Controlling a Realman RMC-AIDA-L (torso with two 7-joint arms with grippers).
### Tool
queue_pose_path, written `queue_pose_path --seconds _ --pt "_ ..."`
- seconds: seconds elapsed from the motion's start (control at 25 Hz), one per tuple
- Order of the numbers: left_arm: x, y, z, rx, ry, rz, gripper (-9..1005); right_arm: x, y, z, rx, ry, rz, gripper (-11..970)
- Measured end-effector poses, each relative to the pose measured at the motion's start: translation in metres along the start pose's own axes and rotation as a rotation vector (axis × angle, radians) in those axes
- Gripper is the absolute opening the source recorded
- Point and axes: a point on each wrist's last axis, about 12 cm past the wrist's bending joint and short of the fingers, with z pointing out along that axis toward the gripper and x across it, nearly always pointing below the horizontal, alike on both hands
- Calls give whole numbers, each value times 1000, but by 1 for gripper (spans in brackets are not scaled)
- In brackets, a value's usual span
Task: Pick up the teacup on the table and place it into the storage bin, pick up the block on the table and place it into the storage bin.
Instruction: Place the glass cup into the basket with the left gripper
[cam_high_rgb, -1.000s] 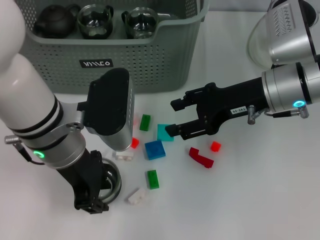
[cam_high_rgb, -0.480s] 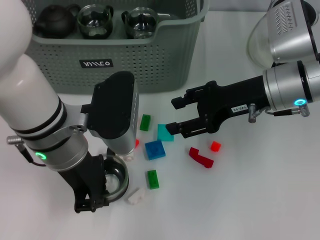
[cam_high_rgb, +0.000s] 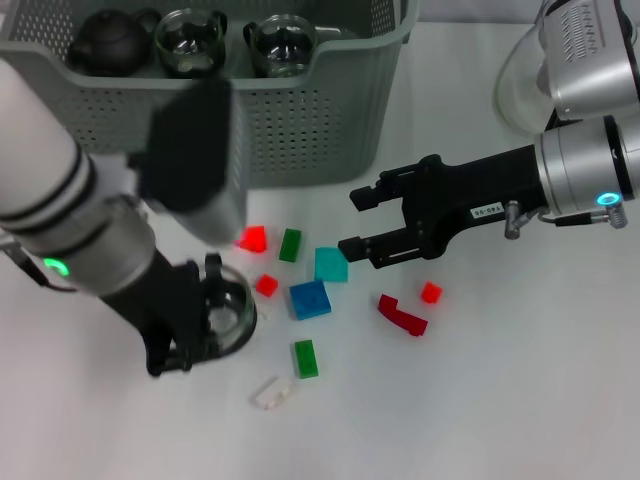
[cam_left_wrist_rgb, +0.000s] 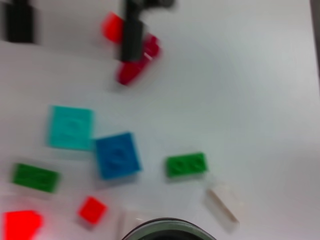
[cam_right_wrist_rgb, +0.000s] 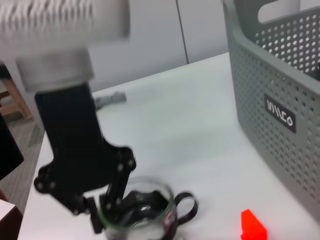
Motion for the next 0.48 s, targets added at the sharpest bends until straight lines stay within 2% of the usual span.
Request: queue_pose_path --seconds 0.32,0.48 --pt "17 13 -25 -41 -102 -111 46 0 -2 -4 10 3 -8 733" --pt "32 22 -53 -38 -251 -219 44 1 -4 -8 17 7 -8 733"
